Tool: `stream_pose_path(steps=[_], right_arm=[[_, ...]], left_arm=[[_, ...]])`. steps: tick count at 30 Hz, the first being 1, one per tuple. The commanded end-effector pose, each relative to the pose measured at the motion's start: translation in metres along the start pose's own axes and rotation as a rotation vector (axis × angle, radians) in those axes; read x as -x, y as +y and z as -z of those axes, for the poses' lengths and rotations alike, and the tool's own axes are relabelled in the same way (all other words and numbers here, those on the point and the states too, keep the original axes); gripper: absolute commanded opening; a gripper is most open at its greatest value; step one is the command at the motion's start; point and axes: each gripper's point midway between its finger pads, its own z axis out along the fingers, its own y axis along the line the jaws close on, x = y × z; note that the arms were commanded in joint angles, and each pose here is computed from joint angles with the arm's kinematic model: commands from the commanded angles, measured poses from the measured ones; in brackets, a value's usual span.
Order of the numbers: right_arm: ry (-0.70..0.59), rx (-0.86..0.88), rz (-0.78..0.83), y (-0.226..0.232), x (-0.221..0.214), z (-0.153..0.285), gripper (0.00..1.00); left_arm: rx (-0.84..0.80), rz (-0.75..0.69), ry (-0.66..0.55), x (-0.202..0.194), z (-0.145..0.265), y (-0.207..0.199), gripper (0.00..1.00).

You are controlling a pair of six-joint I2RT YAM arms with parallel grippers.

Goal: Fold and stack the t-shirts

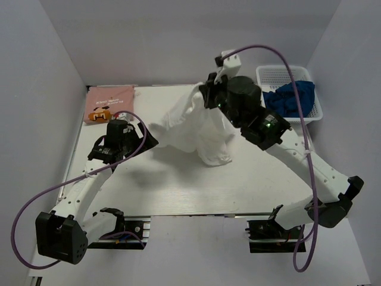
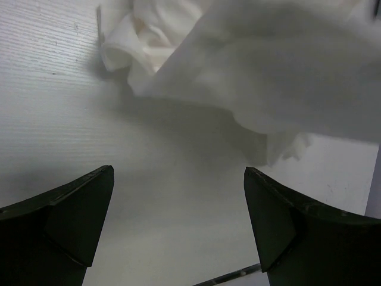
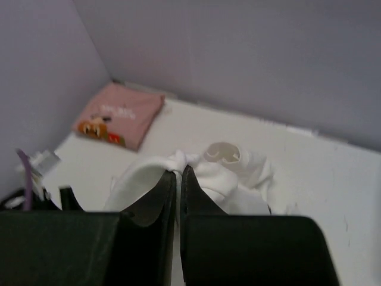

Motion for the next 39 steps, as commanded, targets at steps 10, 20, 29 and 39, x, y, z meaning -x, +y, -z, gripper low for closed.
stream_pose_path(steps=[10,20,29,39], right_arm=[[-0.744,-0.258,0.078,-0.039,0.267,0.079,0.0],[-1.066,-0.625,0.196,-0.095,0.332,0.155,0.0],[-1.302,-0.926,0.526,-0.142,0.35,0.152,0.0],[-1.343,-0.948,0.695,-0.256,0.35,0.114,0.0]], left_arm=[[-0.061,-0.013,-0.024,0.012,0.005,-0.017,1.0],[-0.036,-0.003,-0.042,0.017,0.006,-0.015,1.0],[0.002,-0.002,-0.036,0.025,-0.004,-0.011,1.0],[0.038,-0.029,-0.019,0.038,-0.027,-0.011,1.0]])
